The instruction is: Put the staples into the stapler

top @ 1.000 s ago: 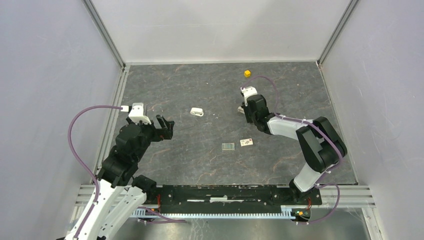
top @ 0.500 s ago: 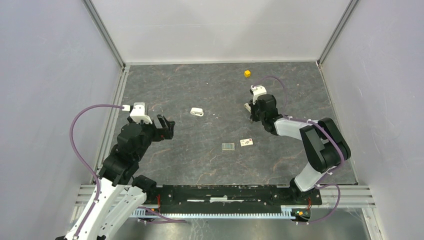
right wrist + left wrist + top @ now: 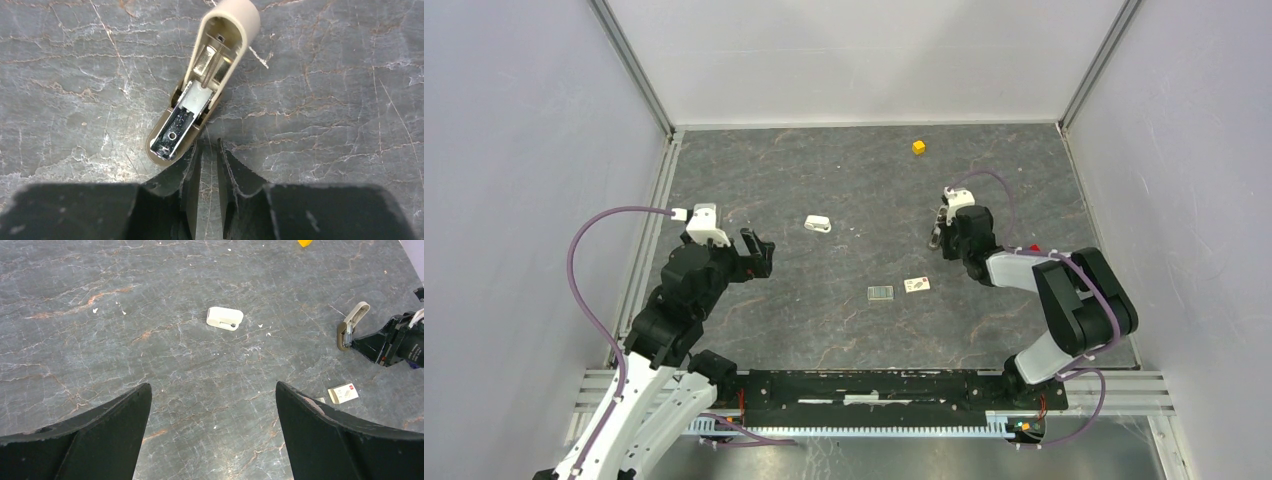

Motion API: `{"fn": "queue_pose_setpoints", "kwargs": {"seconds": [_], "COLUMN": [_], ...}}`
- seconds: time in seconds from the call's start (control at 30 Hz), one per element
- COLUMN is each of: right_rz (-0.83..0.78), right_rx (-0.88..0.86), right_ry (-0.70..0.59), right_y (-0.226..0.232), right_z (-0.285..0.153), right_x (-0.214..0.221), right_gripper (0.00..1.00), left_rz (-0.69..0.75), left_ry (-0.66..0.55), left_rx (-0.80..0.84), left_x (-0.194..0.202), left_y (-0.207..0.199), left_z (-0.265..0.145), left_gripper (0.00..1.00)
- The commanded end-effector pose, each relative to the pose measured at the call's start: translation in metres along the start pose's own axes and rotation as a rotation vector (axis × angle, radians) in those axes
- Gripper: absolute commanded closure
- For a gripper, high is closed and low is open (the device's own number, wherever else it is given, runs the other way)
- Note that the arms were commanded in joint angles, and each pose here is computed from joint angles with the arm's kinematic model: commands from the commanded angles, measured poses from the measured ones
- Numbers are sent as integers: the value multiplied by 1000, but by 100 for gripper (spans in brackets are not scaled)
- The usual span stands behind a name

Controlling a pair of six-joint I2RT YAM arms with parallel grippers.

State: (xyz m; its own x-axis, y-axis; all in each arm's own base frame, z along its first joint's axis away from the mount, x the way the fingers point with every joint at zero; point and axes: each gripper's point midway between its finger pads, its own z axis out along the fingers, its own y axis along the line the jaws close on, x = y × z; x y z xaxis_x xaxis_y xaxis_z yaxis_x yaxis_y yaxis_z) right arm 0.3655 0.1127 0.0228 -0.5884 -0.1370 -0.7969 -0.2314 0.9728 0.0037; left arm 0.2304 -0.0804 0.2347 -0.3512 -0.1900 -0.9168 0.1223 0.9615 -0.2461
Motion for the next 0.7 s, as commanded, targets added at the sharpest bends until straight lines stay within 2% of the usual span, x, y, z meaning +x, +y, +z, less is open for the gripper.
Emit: {"fn": "queue_pose_setpoints", "kwargs": {"seconds": [0.0, 0.17, 0.33, 0.5, 0.67], "right_rz": [7, 13, 49, 49, 54], "right_rx": [-20, -7, -42, -112, -180], "right_ry": [32, 27, 19, 6, -7], "right_y": [4, 0, 7, 34, 78], "right_z": [-3, -9, -30, -57, -81], "right_x": [10, 1, -13, -19, -21], "right_gripper": [75, 74, 65, 57, 57], "left_rz": [-12, -13, -4, 5, 33], "left_ry": [-35, -37, -44, -47, -49], "left_rx": [7, 11, 14, 46, 74], "left_x": [-9, -9, -11, -13, -17], "left_y": [-3, -3, -3, -9, -13], "left_z": [2, 1, -1, -2, -7], "left_gripper": [0, 0, 0, 0, 0]}}
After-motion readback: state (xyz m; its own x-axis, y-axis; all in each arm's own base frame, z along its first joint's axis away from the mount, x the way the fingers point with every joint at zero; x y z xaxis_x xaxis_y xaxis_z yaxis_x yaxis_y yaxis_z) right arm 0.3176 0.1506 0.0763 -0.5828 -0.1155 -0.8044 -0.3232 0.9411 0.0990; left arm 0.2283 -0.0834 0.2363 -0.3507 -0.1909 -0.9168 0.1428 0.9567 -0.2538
